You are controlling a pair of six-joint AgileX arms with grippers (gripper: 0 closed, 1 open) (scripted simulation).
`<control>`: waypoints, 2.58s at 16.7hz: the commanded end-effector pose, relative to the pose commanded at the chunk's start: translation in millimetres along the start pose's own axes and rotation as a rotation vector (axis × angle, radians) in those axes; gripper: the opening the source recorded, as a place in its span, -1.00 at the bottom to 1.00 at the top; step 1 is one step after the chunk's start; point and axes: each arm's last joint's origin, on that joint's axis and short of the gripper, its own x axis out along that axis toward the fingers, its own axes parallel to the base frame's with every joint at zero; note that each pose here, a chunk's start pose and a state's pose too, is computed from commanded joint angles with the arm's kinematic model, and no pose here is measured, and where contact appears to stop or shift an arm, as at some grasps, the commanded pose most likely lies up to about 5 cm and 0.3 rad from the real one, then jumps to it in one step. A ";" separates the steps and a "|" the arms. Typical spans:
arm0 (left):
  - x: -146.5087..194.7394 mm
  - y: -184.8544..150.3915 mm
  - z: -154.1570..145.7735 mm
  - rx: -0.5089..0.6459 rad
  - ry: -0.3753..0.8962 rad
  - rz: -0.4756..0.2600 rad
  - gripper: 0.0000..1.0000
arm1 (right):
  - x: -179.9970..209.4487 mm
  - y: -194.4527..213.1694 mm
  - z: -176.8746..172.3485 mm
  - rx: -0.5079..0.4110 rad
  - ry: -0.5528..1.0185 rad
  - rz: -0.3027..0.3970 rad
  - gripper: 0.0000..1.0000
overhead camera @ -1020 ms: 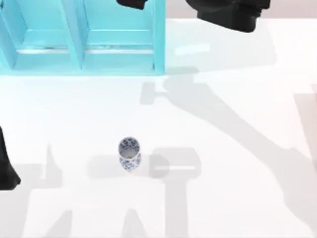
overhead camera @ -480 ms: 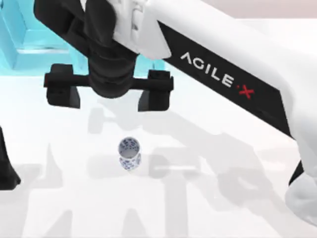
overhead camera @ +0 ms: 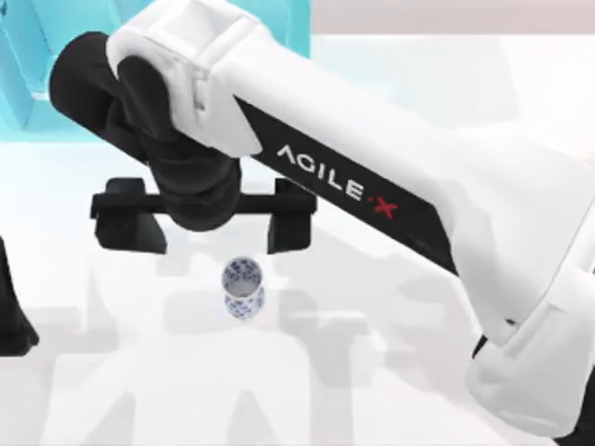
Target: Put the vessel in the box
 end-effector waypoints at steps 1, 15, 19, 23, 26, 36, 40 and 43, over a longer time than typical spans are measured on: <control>0.0 0.0 0.0 0.000 0.000 0.000 1.00 | 0.0 0.0 0.0 0.000 0.000 0.000 1.00; 0.0 0.0 0.0 0.000 0.000 0.000 1.00 | 97.5 0.3 0.3 0.000 0.000 0.000 1.00; 0.0 0.0 0.0 0.000 0.000 0.000 1.00 | 100.0 0.0 0.0 0.000 0.000 0.000 1.00; 0.0 0.0 0.0 0.000 0.000 0.000 1.00 | 100.0 0.0 0.0 0.000 0.000 0.000 0.55; 0.0 0.0 0.0 0.000 0.000 0.000 1.00 | 100.0 0.0 0.0 0.000 0.000 0.000 0.10; 0.0 0.0 0.0 0.000 0.000 0.000 1.00 | 100.0 0.0 0.0 0.000 0.000 0.000 -1.00; 0.0 0.0 0.0 0.000 0.000 0.000 1.00 | 100.0 0.0 0.0 0.000 0.000 0.000 -1.00; 0.0 0.0 0.0 0.000 0.000 0.000 1.00 | 99.8 0.4 -1.2 -0.003 0.001 -0.001 -1.00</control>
